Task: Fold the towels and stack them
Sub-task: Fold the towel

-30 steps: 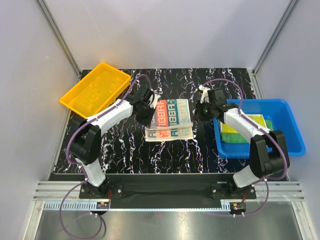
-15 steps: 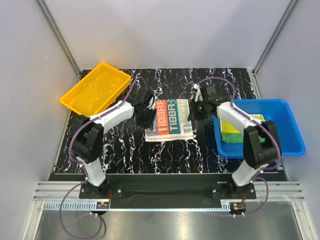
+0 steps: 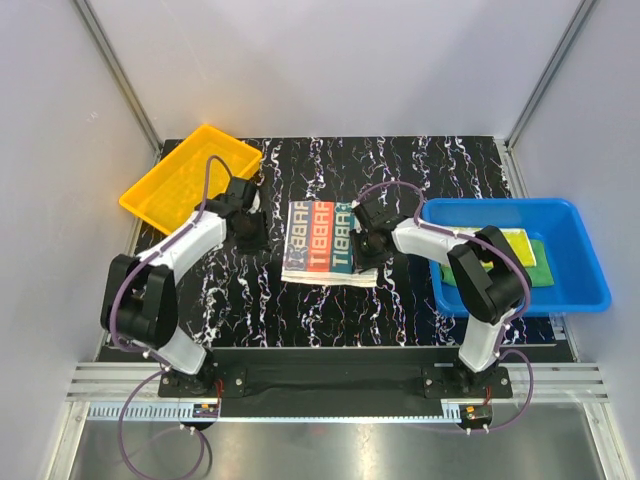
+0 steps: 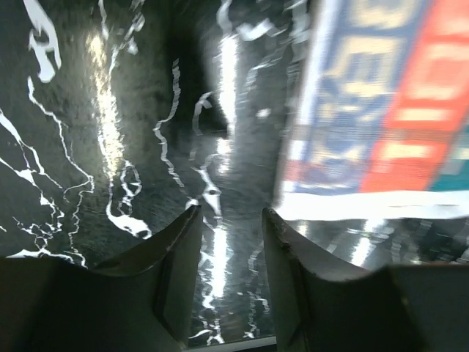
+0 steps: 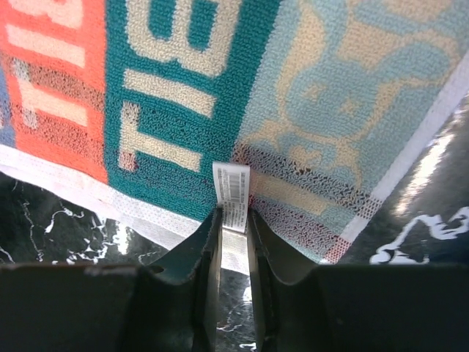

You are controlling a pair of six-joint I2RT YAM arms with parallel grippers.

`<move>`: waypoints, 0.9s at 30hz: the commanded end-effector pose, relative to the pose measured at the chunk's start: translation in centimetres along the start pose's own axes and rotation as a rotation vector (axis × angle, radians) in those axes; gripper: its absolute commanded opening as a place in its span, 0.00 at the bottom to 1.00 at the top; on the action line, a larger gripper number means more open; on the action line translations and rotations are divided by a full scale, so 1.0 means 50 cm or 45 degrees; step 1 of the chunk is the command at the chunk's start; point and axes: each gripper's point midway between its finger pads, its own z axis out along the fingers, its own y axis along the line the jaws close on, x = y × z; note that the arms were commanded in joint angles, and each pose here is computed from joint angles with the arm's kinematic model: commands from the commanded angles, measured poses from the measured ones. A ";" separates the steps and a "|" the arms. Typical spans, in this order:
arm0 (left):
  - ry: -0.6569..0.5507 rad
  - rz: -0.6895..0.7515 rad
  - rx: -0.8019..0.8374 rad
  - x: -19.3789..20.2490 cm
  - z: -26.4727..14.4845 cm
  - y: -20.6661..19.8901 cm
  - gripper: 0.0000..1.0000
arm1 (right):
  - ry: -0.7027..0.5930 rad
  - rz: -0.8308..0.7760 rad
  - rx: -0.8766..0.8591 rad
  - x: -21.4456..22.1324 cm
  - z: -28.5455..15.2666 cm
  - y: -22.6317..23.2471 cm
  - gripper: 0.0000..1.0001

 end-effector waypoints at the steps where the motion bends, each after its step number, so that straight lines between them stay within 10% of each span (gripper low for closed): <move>1: -0.122 -0.012 0.155 -0.027 -0.036 -0.051 0.43 | -0.066 0.040 0.014 -0.019 -0.024 0.022 0.26; 10: -0.005 -0.081 0.353 0.024 0.023 -0.092 0.40 | -0.167 0.098 0.201 -0.063 -0.123 -0.012 0.30; 27: 0.065 -0.112 0.336 0.049 0.078 -0.092 0.33 | -0.077 0.222 0.260 -0.006 -0.050 -0.084 0.29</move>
